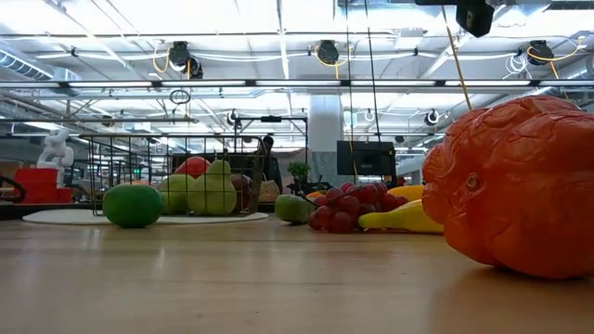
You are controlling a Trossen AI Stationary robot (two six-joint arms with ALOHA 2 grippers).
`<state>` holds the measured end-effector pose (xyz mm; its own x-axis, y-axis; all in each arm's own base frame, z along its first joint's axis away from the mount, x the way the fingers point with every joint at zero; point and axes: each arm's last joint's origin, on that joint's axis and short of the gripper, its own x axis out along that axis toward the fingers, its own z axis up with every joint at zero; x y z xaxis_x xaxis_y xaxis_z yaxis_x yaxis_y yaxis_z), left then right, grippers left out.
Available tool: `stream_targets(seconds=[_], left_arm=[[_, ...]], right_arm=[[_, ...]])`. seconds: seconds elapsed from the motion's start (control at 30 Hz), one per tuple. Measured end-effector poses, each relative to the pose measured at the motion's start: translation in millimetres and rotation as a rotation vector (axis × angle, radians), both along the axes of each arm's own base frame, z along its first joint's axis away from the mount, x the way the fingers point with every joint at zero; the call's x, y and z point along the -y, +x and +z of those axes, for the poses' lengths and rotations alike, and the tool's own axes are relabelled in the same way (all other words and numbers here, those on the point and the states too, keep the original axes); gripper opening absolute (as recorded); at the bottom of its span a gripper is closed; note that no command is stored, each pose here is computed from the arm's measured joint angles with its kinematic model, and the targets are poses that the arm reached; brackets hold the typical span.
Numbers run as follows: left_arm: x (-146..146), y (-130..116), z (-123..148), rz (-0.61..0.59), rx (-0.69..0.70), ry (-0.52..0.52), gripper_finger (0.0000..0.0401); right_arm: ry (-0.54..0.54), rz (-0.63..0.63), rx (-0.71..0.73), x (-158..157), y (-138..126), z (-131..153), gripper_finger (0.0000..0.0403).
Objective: Build produce basket
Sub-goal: Put the apple into the wired basket
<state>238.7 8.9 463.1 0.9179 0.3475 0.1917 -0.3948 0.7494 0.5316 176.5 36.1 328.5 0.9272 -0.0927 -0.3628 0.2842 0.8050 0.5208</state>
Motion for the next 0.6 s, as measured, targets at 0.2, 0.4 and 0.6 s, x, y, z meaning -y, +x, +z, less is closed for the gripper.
stream_targets(seconds=[0.2, 0.4, 0.6], left_arm=[[0.1, -1.6, 6.6, -0.017, 0.098, -0.069, 0.0293], [0.1, -2.0, 8.0, -0.069, 0.190, -0.273, 0.0294], [0.1, -2.0, 8.0, -0.139, 0.292, -0.544, 0.0294]], right_arm=[[-0.023, -0.037, 0.019, 1.1, 0.6, 1.6, 0.0123], [-0.057, -0.049, 0.016, 1.8, 0.5, 1.5, 0.0123], [-0.082, -0.062, 0.010, 5.4, 1.1, 1.4, 0.0123]])
